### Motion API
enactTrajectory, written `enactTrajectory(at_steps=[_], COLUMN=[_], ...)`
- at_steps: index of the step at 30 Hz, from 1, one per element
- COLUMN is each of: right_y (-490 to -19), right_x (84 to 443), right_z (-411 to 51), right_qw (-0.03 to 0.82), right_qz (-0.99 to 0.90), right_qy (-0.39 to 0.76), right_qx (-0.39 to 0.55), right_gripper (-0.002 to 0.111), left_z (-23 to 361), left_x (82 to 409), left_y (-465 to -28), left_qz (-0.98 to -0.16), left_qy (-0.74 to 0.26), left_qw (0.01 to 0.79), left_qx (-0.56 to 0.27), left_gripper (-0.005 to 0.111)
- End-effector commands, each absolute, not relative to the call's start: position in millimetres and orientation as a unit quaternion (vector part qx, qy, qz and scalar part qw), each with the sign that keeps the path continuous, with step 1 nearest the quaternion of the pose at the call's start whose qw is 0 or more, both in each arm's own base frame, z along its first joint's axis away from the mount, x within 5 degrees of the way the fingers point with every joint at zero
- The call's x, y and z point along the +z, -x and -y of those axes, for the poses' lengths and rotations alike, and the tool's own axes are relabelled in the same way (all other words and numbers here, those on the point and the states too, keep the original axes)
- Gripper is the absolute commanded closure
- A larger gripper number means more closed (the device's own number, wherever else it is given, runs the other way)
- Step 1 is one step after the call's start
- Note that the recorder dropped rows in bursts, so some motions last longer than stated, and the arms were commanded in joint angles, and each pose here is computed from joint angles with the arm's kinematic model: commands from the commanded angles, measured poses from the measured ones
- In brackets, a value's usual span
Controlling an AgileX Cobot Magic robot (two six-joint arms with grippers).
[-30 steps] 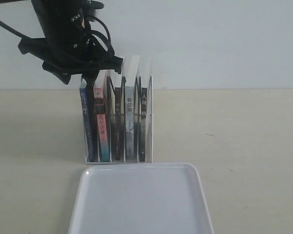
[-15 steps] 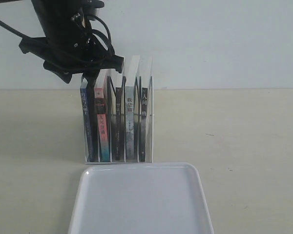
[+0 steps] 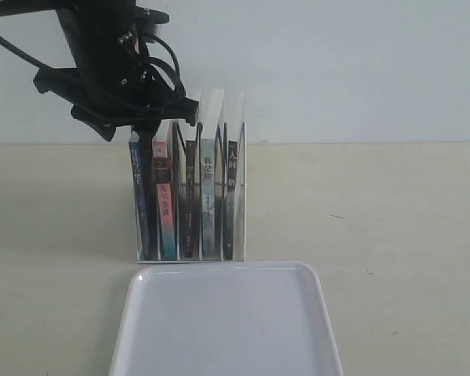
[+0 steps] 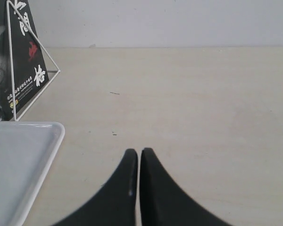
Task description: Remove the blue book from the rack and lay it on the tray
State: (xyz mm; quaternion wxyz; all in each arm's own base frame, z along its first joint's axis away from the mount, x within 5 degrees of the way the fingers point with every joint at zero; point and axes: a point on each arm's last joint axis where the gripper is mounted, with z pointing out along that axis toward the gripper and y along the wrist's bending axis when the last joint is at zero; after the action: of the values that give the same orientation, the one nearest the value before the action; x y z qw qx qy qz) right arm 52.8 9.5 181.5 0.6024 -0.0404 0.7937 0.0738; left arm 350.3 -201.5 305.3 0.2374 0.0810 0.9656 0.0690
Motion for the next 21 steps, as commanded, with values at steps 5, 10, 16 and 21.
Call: enactTrajectory(at_steps=[5,10,16,21], right_y=[-53,-53,-53,-53], right_x=[183,183,183,183], right_z=[-9,-9,-9,-9], right_qw=[0.61,0.61,0.61,0.61], right_qz=[-0.788,-0.788,-0.788,-0.788], right_qy=[0.041,0.041,0.041,0.041], right_qx=[0.07,0.07,0.07,0.07], right_gripper=[0.107,0.107,0.107,0.107], left_z=[204,205,205,203], left_x=[296,287,286,286], left_y=[-353,-355,-355,-353], left_qz=[-0.968,-0.97,-0.971,-0.972], left_qy=[-0.083,-0.085,-0.084,-0.091], left_qw=[0.225,0.213,0.209,0.198], left_qx=[0.071,0.078,0.081,0.09], left_gripper=[0.059,0.062,0.086,0.091])
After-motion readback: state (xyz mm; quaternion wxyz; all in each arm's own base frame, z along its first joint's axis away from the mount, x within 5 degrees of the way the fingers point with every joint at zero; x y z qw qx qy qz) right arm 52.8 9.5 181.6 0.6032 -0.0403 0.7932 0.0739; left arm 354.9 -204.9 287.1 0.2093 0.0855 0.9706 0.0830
